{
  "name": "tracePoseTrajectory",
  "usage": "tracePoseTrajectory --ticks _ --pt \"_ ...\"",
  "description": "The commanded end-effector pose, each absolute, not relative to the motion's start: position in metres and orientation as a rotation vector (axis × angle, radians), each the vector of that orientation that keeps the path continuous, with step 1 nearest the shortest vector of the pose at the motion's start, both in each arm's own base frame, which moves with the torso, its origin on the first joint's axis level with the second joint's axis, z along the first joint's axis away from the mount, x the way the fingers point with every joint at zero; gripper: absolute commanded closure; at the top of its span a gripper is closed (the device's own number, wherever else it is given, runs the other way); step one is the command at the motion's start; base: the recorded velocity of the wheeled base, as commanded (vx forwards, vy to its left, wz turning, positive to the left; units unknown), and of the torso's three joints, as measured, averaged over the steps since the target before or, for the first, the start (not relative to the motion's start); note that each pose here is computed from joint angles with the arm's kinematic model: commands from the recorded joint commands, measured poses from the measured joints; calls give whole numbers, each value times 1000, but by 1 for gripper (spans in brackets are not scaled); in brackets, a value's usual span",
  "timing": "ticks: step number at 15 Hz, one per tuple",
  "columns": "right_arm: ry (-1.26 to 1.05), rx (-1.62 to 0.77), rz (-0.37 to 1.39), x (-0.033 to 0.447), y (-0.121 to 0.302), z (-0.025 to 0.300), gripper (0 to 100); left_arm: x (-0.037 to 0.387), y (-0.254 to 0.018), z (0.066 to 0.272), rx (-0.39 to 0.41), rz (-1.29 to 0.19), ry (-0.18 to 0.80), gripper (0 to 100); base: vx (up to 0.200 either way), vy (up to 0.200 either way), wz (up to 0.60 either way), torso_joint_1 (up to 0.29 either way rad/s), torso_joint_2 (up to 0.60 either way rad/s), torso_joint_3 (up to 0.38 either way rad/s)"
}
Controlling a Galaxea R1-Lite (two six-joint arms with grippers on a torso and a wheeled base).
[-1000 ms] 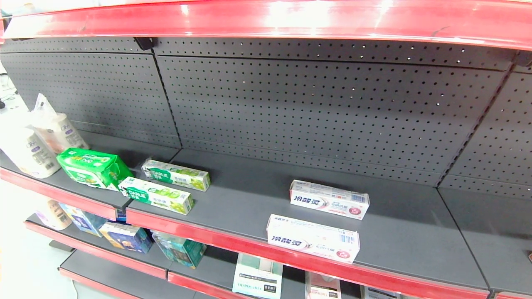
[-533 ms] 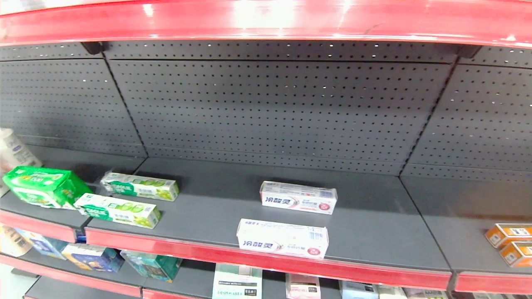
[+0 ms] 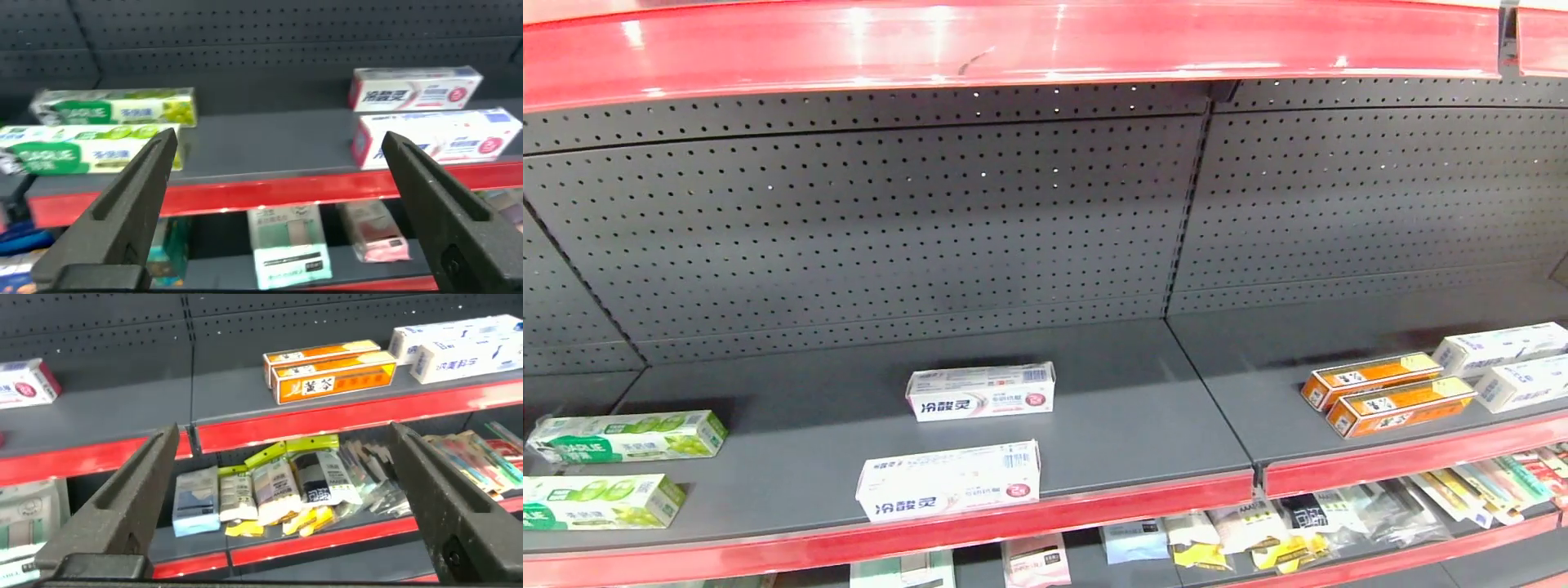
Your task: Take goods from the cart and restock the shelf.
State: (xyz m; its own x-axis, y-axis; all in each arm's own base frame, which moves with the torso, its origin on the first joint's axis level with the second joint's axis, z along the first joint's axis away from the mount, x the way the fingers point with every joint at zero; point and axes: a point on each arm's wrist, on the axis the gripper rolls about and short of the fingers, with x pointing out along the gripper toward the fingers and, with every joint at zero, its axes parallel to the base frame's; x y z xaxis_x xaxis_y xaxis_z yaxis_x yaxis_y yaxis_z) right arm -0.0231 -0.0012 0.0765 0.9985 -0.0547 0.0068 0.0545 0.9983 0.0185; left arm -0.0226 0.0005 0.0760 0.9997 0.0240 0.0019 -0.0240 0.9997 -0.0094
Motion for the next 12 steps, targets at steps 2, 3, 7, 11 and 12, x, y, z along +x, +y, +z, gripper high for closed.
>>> tracePoseTrajectory --ticks 2,3,7,11,12 --pt "-7 17 -55 -23 -1 77 0 -22 0 77 -2 2 14 0 0 0 0 0 0 0" --pt "-7 17 -55 -23 -1 77 0 -20 0 120 -9 -32 -6 0 0 0 0 0 0 0" --pt "-7 17 -55 -23 -1 77 0 87 7 221 -115 222 282 0 0 0 0 0 0 0" --pt "-7 17 -55 -23 -1 77 0 151 10 181 -51 297 603 0 0 0 0 0 0 0" --pt "-7 17 -55 -23 -1 77 0 158 9 174 -43 291 648 0 0 0 0 0 0 0"
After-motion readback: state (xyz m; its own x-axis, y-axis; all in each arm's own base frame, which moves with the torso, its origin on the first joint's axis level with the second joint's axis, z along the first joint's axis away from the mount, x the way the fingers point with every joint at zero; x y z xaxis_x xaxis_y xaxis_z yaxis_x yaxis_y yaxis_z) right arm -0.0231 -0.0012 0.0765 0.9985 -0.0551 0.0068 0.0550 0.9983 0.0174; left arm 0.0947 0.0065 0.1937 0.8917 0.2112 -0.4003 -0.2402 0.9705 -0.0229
